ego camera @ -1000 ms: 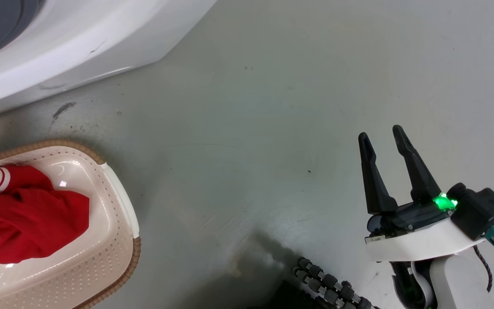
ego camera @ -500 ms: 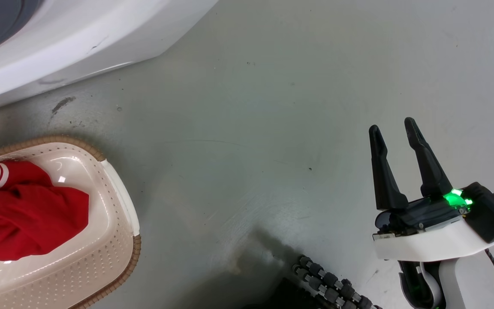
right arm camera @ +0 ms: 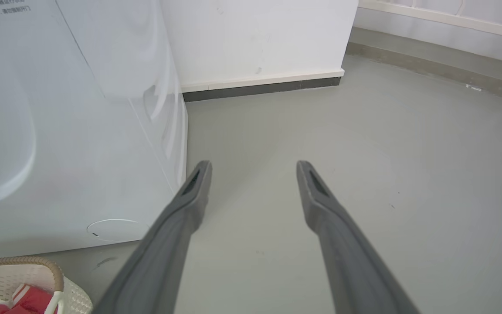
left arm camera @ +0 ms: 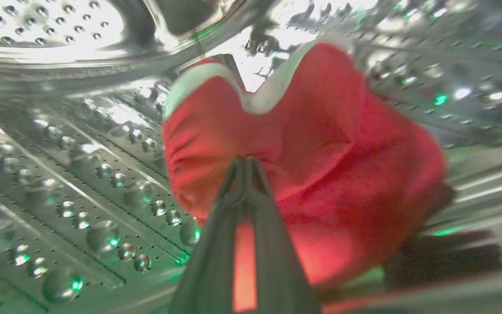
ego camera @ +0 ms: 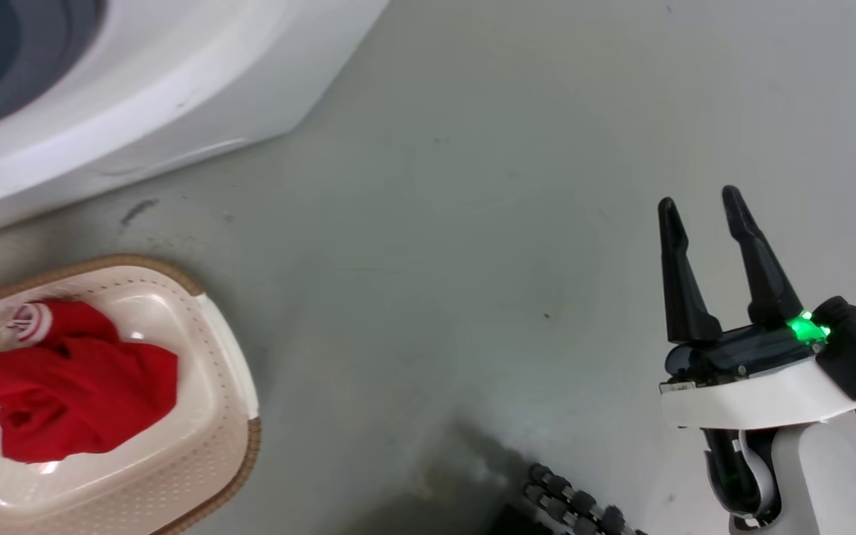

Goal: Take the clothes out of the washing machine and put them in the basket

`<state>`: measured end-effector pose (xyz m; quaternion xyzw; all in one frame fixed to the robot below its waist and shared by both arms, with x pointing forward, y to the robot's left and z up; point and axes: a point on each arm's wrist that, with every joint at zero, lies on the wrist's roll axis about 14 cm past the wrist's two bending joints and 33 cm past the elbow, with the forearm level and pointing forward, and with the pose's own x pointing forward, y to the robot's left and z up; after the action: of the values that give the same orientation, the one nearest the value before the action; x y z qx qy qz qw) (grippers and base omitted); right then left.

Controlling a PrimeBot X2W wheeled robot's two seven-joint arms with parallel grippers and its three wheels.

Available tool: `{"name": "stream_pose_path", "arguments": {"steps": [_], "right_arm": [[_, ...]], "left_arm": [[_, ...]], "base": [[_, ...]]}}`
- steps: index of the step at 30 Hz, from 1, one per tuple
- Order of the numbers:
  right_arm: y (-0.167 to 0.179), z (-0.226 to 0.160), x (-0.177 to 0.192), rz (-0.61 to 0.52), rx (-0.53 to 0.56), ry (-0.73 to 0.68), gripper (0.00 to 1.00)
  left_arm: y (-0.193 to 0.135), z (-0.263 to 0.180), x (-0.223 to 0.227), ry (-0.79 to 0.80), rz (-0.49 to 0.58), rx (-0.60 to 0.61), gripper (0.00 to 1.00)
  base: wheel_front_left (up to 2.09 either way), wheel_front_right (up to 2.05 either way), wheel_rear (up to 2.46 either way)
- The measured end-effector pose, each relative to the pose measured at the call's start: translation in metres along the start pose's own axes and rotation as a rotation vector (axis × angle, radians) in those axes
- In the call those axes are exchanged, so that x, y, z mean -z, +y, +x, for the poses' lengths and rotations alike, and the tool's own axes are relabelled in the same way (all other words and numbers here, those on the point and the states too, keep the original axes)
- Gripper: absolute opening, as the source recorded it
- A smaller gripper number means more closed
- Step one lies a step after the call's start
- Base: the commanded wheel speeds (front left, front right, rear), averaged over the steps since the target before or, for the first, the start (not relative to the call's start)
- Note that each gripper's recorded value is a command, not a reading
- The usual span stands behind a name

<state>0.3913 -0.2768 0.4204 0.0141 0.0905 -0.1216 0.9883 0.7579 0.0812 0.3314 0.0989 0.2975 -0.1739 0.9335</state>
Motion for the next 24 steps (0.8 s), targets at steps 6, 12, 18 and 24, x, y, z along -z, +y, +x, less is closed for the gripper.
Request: {"name": "stream_pose_path", "arguments": {"steps": [6,12,18,24], "right_arm": [[0.003,0.002,-0.012,-0.014,-0.019,-0.041,1.00],[0.008,0.002,-0.021,-0.018,-0.040,-0.076,1.00],[0.017,0.001,-0.034,-0.015,-0.071,-0.121,1.00],[0.030,-0.004,-0.046,-0.011,-0.111,-0.160,1.00]], "left_arm": [[0.001,-0.031,-0.011,-0.067,-0.007,0.004,0.00],[-0.011,-0.066,-0.016,-0.161,-0.029,0.035,0.00],[-0.009,-0.109,-0.014,-0.260,-0.002,0.025,0.00],[-0.013,-0.156,-0.021,-0.395,0.009,0.029,0.00]], "base": [[0.00,0.00,0.00],[0.00,0.00,0.00],[0.00,0.00,0.00],[0.00,0.00,0.00]]}}
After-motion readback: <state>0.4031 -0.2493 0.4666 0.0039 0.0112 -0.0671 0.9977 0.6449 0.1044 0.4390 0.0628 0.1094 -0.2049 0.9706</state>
